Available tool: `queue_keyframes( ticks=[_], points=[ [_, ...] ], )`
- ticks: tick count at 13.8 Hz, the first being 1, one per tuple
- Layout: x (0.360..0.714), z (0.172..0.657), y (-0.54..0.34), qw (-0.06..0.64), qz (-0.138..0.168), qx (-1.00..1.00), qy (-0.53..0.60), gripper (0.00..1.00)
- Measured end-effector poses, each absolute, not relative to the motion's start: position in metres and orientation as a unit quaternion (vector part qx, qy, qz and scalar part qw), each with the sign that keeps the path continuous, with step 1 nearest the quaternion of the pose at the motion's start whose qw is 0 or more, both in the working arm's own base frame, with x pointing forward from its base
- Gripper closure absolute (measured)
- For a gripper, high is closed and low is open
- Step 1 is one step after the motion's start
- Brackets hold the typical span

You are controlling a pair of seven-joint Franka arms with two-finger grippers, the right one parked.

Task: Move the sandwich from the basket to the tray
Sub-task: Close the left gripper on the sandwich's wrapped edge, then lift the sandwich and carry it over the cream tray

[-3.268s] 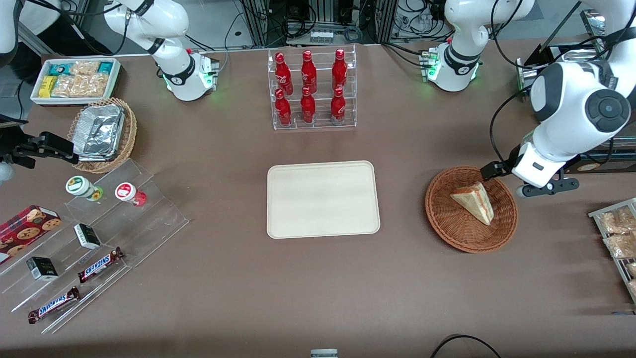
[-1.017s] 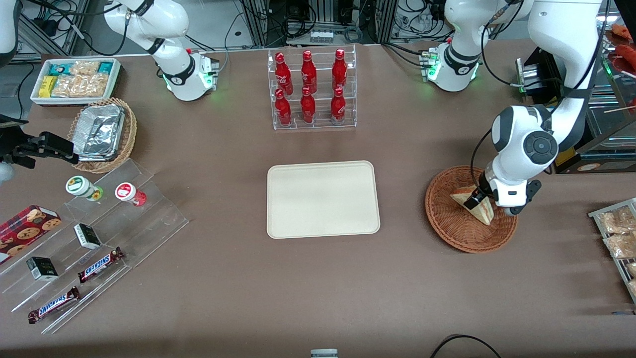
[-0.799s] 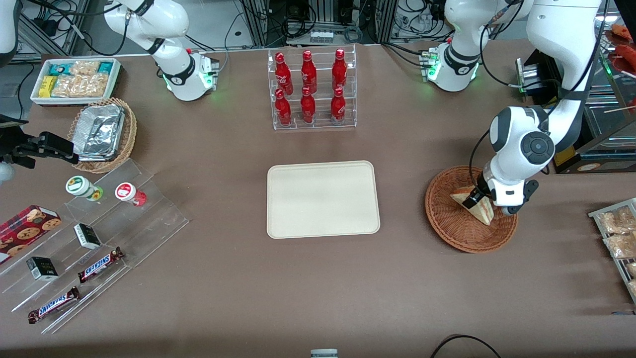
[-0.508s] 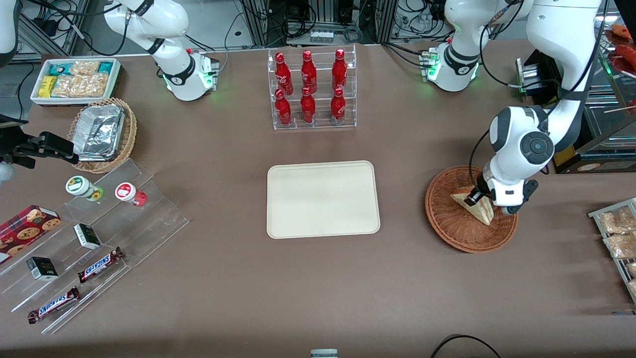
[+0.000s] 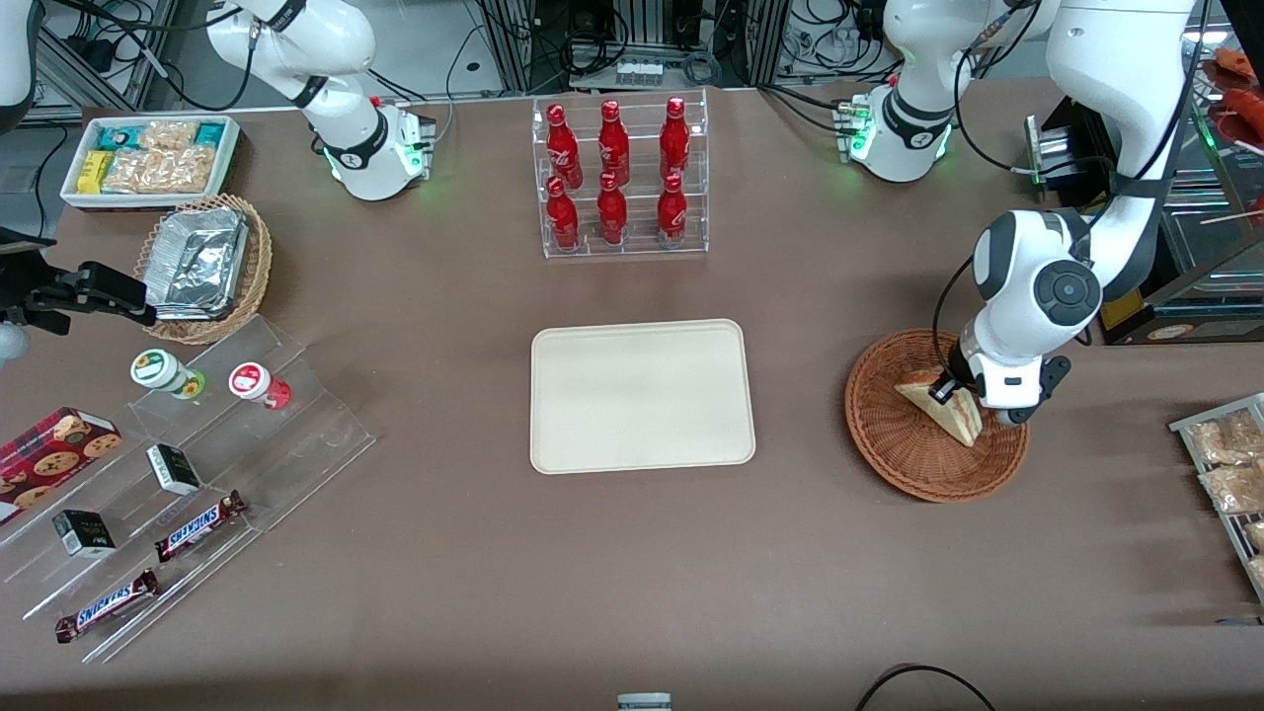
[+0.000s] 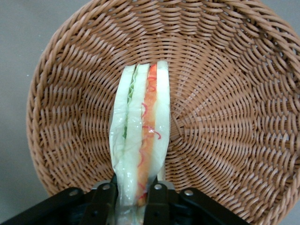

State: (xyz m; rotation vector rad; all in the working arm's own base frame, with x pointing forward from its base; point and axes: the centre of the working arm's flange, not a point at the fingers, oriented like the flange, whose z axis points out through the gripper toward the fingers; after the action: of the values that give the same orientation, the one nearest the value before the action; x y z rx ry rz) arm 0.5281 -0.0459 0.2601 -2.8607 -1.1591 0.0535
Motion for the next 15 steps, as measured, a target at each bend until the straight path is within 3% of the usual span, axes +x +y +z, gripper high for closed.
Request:
queue_keyframes(
  ticks=[10, 15],
  points=[
    [0.534, 0.363, -0.122, 0.057, 0.027, -0.947, -0.313, 0.85],
    [0.528, 0.378, -0.206, 0.048, 0.013, -0.968, -0.245, 0.85]
  ],
)
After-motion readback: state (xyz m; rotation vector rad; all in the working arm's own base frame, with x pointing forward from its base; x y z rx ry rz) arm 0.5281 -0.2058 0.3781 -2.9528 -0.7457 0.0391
